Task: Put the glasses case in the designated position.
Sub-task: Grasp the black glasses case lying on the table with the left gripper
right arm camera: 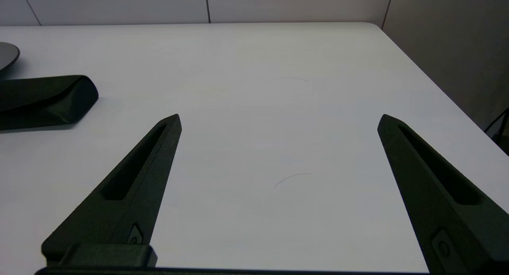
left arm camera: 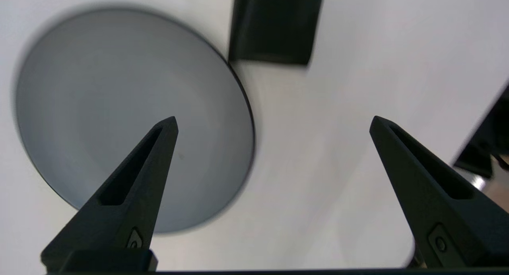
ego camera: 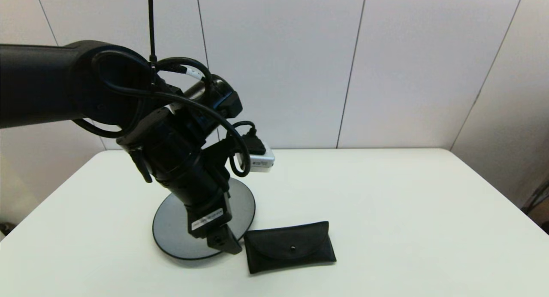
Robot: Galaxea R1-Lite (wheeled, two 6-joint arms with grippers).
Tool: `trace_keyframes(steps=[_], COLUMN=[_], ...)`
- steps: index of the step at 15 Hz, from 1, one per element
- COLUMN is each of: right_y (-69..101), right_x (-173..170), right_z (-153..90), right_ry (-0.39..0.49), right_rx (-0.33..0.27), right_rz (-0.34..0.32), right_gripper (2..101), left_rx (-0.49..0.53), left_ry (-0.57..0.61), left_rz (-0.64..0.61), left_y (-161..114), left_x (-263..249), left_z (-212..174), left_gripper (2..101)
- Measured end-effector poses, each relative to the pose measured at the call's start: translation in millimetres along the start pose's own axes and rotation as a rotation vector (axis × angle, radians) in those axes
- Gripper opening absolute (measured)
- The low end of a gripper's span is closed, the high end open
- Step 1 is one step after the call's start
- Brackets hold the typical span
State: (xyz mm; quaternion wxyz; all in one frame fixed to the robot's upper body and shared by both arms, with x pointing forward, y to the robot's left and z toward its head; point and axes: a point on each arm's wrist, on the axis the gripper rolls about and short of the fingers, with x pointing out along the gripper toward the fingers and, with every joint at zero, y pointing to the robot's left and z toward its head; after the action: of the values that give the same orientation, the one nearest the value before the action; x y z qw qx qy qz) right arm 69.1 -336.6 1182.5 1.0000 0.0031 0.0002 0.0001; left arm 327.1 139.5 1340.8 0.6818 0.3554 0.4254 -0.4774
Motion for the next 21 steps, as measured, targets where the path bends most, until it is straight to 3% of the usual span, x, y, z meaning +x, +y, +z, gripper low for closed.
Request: trace_keyframes(steps=[8, 18, 21], right_y=[0.0, 0.0, 0.0], right_x=[0.0, 0.0, 0.0], right_z=[0.0, -0.1, -0.2], right_ry=[0.000, 0.000, 0.001], right_rx=[0.000, 0.000, 0.000], right_rz=[0.001, 0.000, 0.000], right_gripper=[98.0, 98.0, 98.0], left_rx=[0.107, 0.195, 0.199], left_ry=[-0.121, -0.053, 0.016], left_rz=[0.137, 0.061, 0.092], left_y=[-11.2, -30.2, -29.6], left_x=[47.5, 79.5, 76.6], left_z=[28.6, 48.7, 50.0], left_gripper=[97.9, 97.9, 97.9])
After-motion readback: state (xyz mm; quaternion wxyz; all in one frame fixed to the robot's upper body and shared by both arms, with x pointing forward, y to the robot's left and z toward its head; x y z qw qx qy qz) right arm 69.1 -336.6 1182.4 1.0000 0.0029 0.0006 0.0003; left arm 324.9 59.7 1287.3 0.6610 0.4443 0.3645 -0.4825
